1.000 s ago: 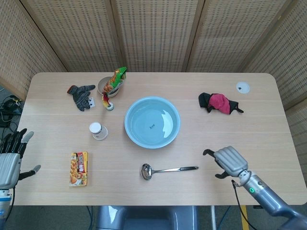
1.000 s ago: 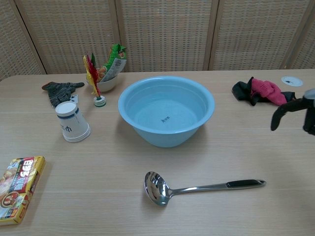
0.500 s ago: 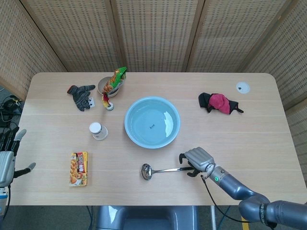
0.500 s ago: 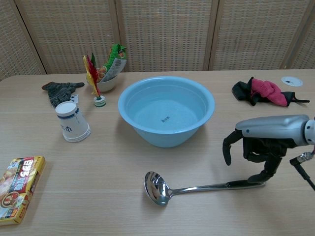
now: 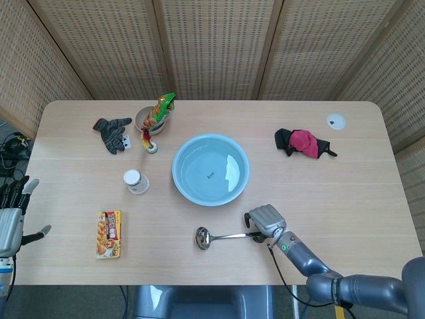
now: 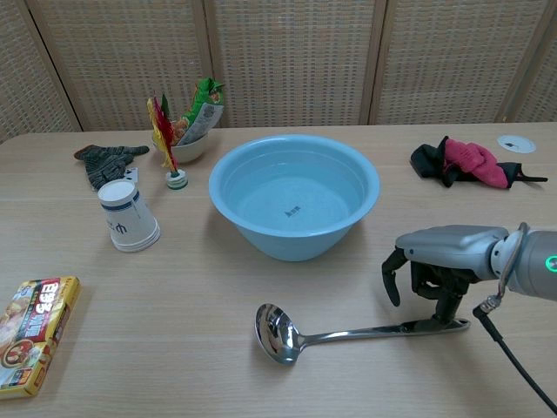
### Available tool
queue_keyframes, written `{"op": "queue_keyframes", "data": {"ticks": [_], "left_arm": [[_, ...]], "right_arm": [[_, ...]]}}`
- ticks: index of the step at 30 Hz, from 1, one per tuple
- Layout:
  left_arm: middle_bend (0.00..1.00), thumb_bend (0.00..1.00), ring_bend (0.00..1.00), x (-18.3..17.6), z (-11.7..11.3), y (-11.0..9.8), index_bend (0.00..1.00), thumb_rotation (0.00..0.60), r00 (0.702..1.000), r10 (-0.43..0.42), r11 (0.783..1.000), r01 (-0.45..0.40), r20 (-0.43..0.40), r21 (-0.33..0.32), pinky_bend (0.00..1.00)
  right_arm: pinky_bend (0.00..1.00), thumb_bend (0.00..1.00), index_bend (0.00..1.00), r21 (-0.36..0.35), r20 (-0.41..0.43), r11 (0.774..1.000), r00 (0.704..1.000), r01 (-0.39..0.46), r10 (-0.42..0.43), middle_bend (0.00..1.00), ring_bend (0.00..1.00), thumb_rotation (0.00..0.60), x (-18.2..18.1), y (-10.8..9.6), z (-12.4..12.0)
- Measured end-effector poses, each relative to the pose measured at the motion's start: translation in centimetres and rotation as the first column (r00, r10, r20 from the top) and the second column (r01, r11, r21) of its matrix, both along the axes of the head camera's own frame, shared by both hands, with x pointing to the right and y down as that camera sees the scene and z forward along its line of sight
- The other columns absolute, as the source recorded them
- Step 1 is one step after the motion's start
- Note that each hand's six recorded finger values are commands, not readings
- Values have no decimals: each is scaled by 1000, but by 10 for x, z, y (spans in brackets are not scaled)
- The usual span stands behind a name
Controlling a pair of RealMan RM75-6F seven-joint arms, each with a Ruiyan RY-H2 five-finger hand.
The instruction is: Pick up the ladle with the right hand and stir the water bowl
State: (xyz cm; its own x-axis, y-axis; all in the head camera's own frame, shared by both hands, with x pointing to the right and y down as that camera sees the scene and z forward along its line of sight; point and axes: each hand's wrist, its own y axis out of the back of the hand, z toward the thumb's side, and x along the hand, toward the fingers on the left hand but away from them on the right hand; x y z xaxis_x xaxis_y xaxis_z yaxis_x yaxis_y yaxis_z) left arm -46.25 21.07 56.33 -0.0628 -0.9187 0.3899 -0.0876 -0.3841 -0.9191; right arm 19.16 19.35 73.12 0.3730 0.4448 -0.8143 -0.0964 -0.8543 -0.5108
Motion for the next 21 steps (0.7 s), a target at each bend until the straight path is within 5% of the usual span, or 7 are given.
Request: {"op": "queue_keyframes", "data": {"ticks": [21], "left_arm": [[0, 0, 0, -2, 2, -1, 0, 600, 1000, -3, 1000, 3, 8, -5, 0]], "right_arm": [[1000, 465, 515, 31, -58, 999, 998, 12, -11, 976, 970, 600, -4, 18, 15]]}}
